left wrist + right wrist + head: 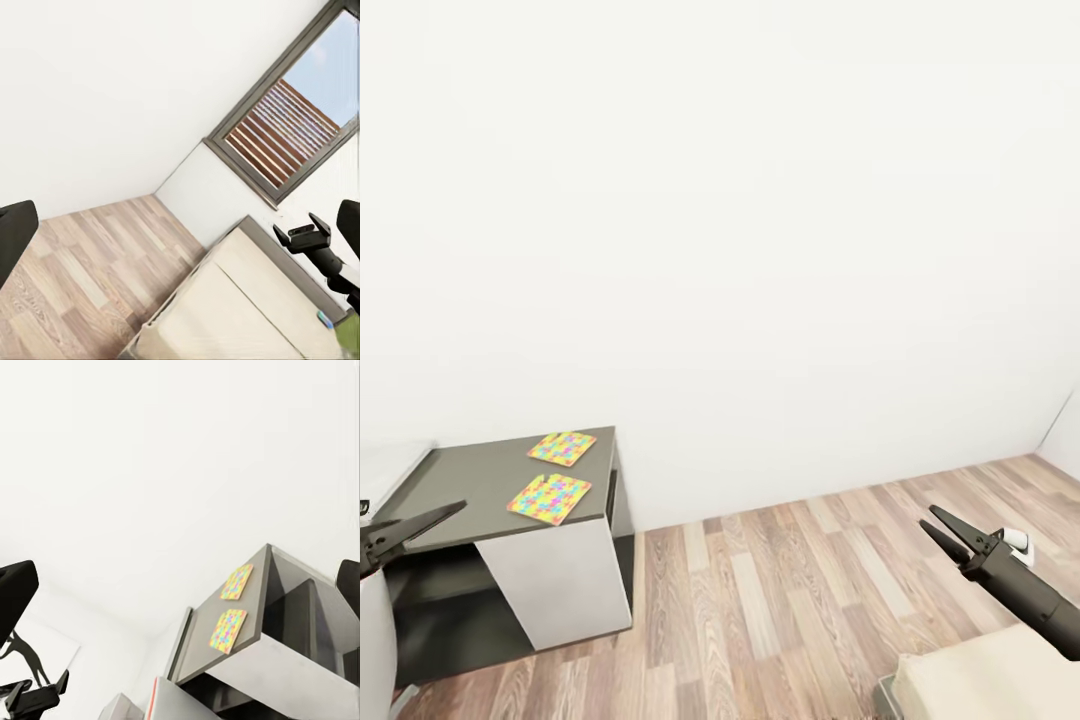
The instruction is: Put all the toys in the child's room - the three board games (two on the bed and one on the table), the two jigsaw puzzles on the table, and the tennis ball on the table - inside the toy box on the table in the child's room.
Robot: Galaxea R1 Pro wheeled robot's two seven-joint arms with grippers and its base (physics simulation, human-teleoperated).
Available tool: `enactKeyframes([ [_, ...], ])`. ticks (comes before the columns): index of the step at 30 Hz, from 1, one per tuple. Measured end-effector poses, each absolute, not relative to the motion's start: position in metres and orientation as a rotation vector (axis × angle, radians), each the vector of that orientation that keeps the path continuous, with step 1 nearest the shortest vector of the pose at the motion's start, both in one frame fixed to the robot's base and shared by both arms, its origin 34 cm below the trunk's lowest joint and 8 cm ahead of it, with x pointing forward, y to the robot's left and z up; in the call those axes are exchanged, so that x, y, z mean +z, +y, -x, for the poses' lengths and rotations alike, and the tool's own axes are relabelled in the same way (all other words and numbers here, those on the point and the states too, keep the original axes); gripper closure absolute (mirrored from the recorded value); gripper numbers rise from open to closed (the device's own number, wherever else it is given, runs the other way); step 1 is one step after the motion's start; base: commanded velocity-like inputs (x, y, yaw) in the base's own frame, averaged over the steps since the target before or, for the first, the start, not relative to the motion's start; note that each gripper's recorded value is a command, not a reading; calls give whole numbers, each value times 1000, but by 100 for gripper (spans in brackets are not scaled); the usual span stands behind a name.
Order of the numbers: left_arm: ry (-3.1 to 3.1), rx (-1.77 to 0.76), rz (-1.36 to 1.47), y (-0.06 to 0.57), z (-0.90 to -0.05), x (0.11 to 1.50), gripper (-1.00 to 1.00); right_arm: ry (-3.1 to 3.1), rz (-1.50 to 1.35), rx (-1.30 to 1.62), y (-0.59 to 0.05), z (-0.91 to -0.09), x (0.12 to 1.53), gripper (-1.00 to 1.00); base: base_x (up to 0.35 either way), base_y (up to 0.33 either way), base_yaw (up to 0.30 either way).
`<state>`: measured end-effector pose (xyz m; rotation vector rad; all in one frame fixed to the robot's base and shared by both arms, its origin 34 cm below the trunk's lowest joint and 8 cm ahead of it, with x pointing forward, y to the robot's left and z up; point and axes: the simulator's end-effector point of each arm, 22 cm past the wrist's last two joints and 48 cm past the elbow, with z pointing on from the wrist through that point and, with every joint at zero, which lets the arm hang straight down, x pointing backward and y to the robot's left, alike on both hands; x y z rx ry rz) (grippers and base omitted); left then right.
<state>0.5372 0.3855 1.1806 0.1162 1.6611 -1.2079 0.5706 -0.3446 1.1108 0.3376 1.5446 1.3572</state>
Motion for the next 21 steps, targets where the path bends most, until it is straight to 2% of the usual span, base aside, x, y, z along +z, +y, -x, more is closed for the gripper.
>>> enactKeyframes([
  [11, 1662, -1207, -117, 386, -537, 1181, -100, 1546, -338, 1357, -344, -571, 1111, -100, -115, 6, -278],
  [21, 1661, -1208, -117, 385, -537, 1181, -100, 1545, -336, 1358, -344, -571, 1111, -100, -34, 0, -278],
])
